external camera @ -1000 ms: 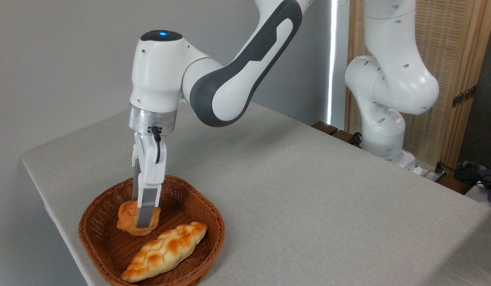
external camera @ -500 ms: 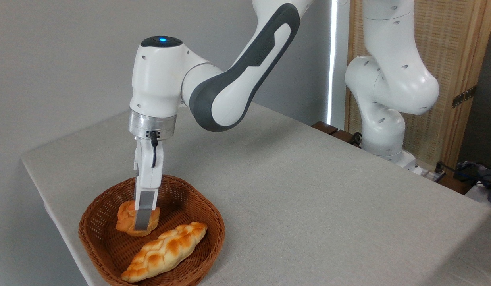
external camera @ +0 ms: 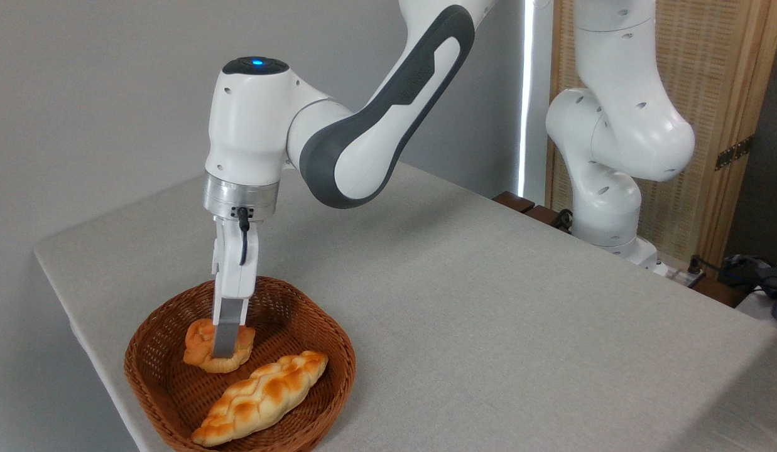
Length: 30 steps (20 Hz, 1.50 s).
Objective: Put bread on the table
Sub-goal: 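Close the gripper fingers around the round orange bun, then lift the bun out of the basket and carry it beside the basket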
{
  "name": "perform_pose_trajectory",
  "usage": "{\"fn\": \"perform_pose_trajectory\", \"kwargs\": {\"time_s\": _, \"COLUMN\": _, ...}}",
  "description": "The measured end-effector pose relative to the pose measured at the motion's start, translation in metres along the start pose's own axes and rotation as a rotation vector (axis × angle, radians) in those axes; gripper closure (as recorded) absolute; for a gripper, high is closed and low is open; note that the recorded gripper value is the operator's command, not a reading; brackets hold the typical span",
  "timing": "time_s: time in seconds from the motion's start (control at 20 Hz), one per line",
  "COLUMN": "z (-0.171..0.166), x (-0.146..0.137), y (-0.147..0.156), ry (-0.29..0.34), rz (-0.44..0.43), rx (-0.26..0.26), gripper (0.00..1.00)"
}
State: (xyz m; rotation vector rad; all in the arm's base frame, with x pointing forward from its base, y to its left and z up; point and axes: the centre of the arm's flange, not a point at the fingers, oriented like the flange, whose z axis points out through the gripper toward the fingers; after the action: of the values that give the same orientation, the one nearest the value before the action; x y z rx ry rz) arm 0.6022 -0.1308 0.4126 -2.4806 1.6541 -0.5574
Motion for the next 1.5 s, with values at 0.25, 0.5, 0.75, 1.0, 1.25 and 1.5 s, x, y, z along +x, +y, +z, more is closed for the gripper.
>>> {"fn": "perform_pose_trajectory", "kwargs": {"time_s": 0.25, "z": -0.001, "x": 0.0, "y": -0.001, "ry": 0.001, "rz": 0.0, "rx": 0.002, "gripper": 0.46}}
{"fn": "perform_pose_trajectory", "kwargs": {"time_s": 0.5, "z": -0.019, "x": 0.003, "y": -0.006, "ry": 0.026, "rz": -0.039, "rx": 0.02, "gripper": 0.46}}
{"fn": "perform_pose_trajectory", "kwargs": {"time_s": 0.75, "z": -0.079, "x": 0.0, "y": -0.006, "ry": 0.045, "rz": -0.126, "rx": -0.054, "gripper": 0.41}}
{"fn": "perform_pose_trajectory", "kwargs": {"time_s": 1.0, "z": -0.167, "x": -0.012, "y": 0.013, "ry": 0.022, "rz": -0.19, "rx": -0.144, "gripper": 0.43}}
{"fn": "perform_pose_trajectory", "kwargs": {"time_s": 1.25, "z": -0.194, "x": -0.027, "y": 0.049, "ry": -0.081, "rz": -0.191, "rx": -0.298, "gripper": 0.43}}
{"fn": "perform_pose_trajectory", "kwargs": {"time_s": 1.5, "z": -0.151, "x": -0.022, "y": 0.077, "ry": -0.13, "rz": -0.182, "rx": -0.367, "gripper": 0.43}}
